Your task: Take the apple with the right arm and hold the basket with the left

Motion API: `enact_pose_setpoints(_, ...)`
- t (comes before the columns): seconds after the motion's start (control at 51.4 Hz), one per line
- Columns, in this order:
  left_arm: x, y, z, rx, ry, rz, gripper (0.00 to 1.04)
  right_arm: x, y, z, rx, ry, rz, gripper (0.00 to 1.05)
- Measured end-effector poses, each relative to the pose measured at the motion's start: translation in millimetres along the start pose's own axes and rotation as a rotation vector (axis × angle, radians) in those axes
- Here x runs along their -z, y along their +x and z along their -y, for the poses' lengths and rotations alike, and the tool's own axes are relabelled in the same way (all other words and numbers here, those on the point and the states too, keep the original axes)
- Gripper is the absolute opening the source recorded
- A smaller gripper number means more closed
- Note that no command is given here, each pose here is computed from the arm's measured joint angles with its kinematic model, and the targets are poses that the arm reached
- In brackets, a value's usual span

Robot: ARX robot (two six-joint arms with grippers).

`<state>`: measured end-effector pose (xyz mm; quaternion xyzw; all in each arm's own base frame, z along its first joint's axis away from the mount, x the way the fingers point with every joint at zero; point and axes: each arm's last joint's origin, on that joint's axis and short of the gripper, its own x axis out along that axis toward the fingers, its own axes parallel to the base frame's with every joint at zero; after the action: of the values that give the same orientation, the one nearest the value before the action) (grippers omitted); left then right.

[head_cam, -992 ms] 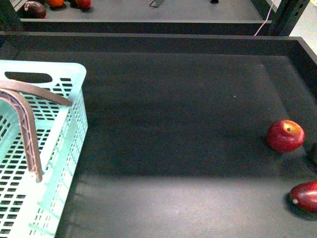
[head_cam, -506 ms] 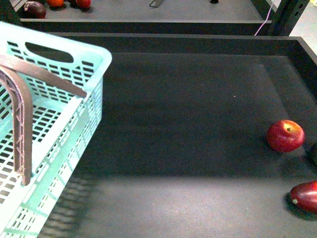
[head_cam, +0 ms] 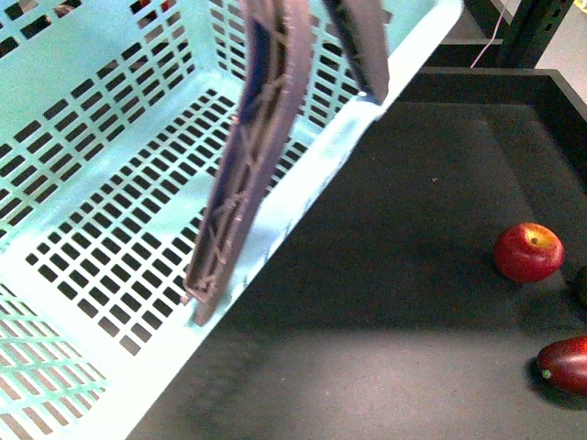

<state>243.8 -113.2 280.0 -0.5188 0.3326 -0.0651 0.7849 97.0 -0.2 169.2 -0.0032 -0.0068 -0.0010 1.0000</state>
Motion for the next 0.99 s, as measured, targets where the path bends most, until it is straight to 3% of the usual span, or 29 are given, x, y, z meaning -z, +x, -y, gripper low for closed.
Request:
enact_pose_setpoints(0.214,28,-1,13,0.031,0.058,-0.087,0.18,0,0,0,0.000,0.000,0.000,0.96)
enact_pose_setpoints(0.701,30,-1,16,0.037,0.077,-0.086,0.18,0,0,0,0.007,0.009,-0.010,0.96)
enact_pose_setpoints(0.72,30,-1,16,0.037,0.077,-0.086,0.18,1,0,0,0.008,0.013,-0.032,0.96)
enact_pose_setpoints(0.798,30,-1,16,0.038,0.077,-0.086,0.18,5,4,3,0.114,0.112,-0.386,0.96)
enact_pose_setpoints(0.837,30,-1,16,0.039,0.079,-0.086,0.18,10,8,4,0.123,0.136,-0.468,0.96)
enact_pose_setpoints(0.992,30,-1,16,0.039,0.081,-0.088,0.18,20,27,14,0.129,0.180,-0.554,0.96)
